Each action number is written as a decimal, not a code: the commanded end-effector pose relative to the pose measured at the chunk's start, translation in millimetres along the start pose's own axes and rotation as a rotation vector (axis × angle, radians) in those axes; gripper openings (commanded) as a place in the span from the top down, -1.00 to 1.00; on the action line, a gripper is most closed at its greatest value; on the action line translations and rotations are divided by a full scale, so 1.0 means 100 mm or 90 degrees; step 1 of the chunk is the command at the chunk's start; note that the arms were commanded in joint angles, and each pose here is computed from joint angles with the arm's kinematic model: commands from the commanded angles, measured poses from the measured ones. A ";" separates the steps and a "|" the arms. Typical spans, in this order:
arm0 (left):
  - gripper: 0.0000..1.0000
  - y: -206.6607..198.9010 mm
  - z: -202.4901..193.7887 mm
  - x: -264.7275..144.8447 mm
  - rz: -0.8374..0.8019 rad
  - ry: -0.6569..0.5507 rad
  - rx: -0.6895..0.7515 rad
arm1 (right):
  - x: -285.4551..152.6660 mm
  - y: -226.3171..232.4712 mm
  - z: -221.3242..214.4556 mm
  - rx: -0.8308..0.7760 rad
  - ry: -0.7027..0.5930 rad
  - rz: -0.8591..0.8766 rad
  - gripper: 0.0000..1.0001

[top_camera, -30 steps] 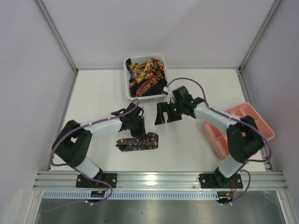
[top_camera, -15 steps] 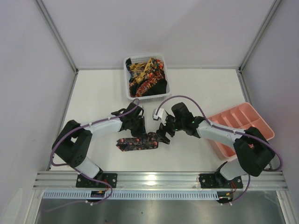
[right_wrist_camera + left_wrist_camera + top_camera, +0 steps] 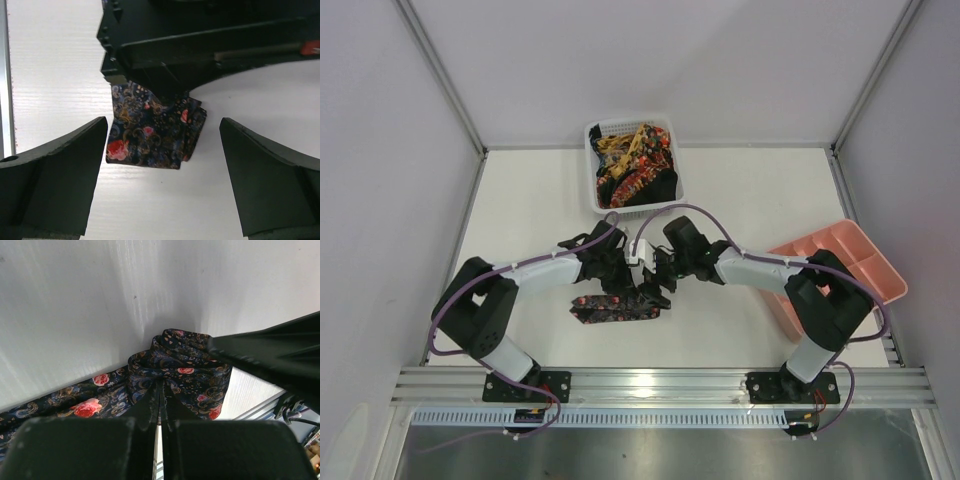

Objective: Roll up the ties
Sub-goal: Roll the tie

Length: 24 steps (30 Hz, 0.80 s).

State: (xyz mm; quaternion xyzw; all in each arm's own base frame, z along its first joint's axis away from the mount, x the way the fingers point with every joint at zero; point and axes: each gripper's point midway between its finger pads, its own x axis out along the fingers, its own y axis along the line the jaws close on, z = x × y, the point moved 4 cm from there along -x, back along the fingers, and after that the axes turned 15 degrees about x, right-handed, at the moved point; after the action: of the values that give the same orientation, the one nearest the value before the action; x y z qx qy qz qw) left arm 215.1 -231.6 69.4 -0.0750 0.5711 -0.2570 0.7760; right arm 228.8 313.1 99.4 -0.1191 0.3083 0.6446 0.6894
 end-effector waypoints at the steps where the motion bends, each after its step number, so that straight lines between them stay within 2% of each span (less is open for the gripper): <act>1: 0.96 -0.01 0.00 0.04 -0.009 -0.004 0.015 | 0.05 0.03 0.05 -0.028 0.001 0.016 -0.99; 6: 0.96 -0.01 0.01 0.05 -0.012 -0.004 0.013 | 0.12 0.06 -0.09 -0.027 0.029 0.006 -0.99; 13: 0.96 -0.02 0.00 0.05 -0.017 -0.004 0.012 | 0.16 -0.07 -0.23 -0.044 0.044 -0.069 -0.99; 24: 0.96 -0.03 -0.02 0.05 -0.023 -0.003 0.013 | 0.27 -0.09 -0.38 -0.027 0.064 -0.067 -0.97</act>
State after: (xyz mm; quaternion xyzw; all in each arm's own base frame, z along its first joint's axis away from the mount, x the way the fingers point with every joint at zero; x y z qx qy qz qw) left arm 215.4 -235.1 68.4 -0.0816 0.5672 -0.2681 0.7744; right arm 223.0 306.8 53.0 -0.1761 0.3374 0.6072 0.6974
